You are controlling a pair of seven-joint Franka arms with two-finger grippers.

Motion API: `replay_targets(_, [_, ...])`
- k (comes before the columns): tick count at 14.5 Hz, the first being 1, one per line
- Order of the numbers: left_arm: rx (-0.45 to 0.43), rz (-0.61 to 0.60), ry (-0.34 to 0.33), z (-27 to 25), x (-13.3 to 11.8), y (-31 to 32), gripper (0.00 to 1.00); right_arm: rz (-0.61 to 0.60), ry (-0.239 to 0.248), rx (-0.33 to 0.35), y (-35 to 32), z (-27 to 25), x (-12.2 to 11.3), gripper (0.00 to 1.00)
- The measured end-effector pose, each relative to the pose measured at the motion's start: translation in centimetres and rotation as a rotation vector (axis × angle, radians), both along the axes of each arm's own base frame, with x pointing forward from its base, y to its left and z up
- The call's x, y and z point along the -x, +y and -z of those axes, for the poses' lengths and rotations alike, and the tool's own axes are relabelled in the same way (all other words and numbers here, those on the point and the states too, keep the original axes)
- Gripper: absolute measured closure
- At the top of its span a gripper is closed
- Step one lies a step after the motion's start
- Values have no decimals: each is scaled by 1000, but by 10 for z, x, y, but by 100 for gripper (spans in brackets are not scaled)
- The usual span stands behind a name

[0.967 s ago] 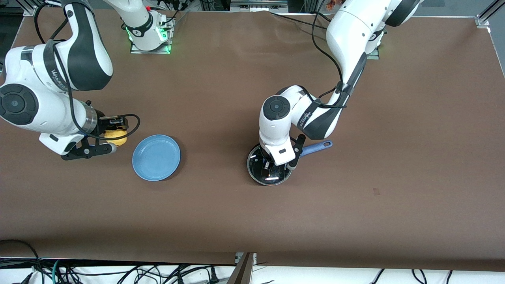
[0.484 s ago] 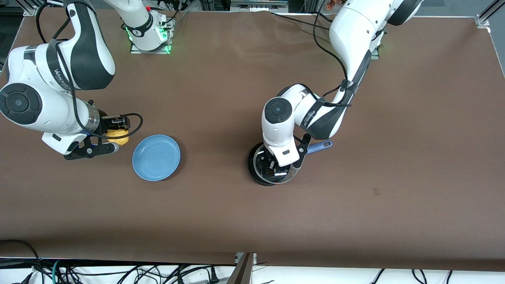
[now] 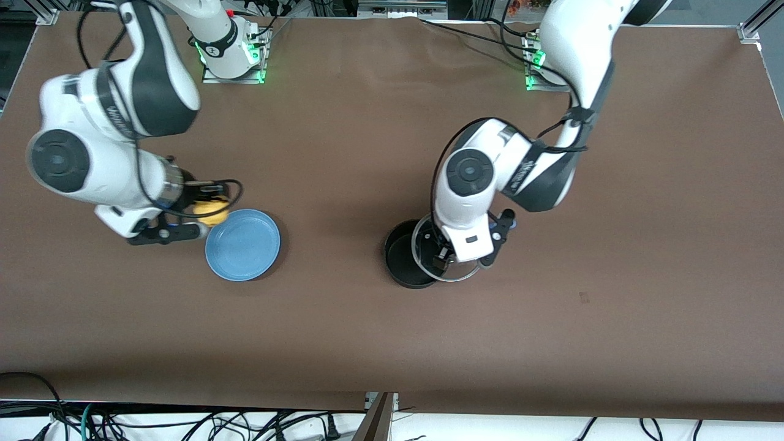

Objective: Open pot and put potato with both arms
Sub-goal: 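Lift the lid with the left gripper while the right gripper carries the potato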

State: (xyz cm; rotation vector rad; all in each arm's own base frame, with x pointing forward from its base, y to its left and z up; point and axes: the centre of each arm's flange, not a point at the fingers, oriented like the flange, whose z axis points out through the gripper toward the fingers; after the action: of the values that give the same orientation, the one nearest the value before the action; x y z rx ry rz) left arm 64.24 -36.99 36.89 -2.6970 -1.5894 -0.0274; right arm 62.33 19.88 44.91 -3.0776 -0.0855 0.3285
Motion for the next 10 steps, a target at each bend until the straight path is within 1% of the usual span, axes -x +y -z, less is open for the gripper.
replay_targets(3, [28, 69, 35, -37, -9, 40, 56, 110, -26, -14, 85, 33, 11, 41])
replay_targets(6, [50, 158, 69, -69, -14, 84, 56, 249, -44, -48, 161, 70, 28, 41])
replay_targets(8, [73, 221, 86, -86, -19, 115, 56, 340, -81, -72, 204, 91, 39, 41])
replay_targets(10, [83, 287, 100, -96, -24, 148, 56, 433, -129, -111, 243, 106, 50, 41])
